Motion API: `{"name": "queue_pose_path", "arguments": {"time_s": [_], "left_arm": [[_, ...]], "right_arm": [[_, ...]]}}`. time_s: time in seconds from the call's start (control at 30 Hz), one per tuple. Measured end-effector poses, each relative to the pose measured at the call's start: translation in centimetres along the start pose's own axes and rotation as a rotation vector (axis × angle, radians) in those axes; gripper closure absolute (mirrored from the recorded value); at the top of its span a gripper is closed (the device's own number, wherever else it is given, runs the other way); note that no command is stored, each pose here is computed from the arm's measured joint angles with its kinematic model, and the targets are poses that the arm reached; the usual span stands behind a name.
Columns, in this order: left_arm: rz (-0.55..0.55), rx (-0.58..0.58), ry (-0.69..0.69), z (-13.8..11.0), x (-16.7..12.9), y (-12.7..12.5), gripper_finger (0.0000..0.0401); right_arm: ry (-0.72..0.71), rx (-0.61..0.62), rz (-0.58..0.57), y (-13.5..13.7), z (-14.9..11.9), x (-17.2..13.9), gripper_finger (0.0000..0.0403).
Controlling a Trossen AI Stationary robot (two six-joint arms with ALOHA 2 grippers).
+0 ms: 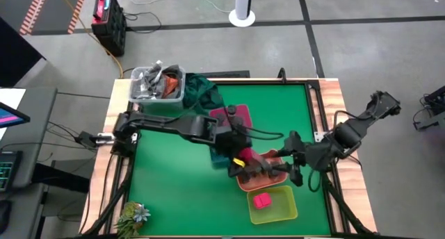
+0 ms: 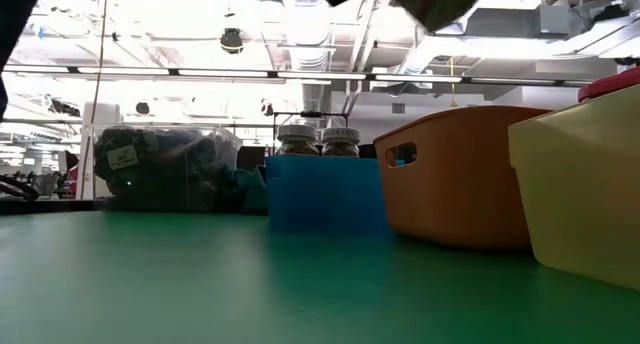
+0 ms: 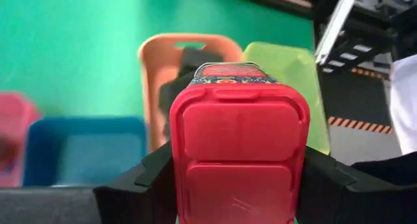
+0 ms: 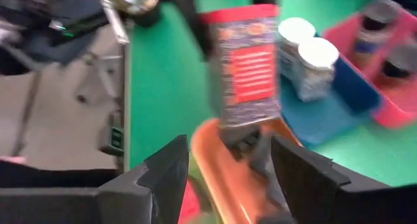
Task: Sort spices by type
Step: Put the red seasoning can into the yellow bin
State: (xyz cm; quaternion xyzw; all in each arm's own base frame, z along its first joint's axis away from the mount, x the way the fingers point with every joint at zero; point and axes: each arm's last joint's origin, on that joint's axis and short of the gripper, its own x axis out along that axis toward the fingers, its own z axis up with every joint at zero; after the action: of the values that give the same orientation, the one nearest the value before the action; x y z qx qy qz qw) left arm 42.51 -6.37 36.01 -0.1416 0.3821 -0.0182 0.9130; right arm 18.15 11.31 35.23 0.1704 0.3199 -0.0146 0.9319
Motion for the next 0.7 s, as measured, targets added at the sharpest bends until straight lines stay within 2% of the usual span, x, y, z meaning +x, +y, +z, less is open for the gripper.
{"name": "queue_pose_path", "arguments": {"time_s": [0.13,0.3,0.5,0.7], "left_arm": [[-0.019,0.006,-0.019,1.3,1.6,-0.7,0.0185],[-0.049,0.014,-0.057,2.8,2.8,-1.3,0.0184],[-0.108,0.027,-0.041,2.5,5.0,-1.6,0.0184],[-0.125,0.058,-0.041,2.4,5.2,-2.0,0.0184]], "right_arm": [[0.002,0.007,-0.087,0.5,-2.4,-1.9,0.0157],[-0.083,0.024,-0.058,1.4,-4.1,-4.5,0.0157],[-0.119,0.065,-0.108,1.5,-4.5,-3.6,0.0149],[-0.157,0.054,-0.135,1.6,-3.6,-2.1,0.0113]]}}
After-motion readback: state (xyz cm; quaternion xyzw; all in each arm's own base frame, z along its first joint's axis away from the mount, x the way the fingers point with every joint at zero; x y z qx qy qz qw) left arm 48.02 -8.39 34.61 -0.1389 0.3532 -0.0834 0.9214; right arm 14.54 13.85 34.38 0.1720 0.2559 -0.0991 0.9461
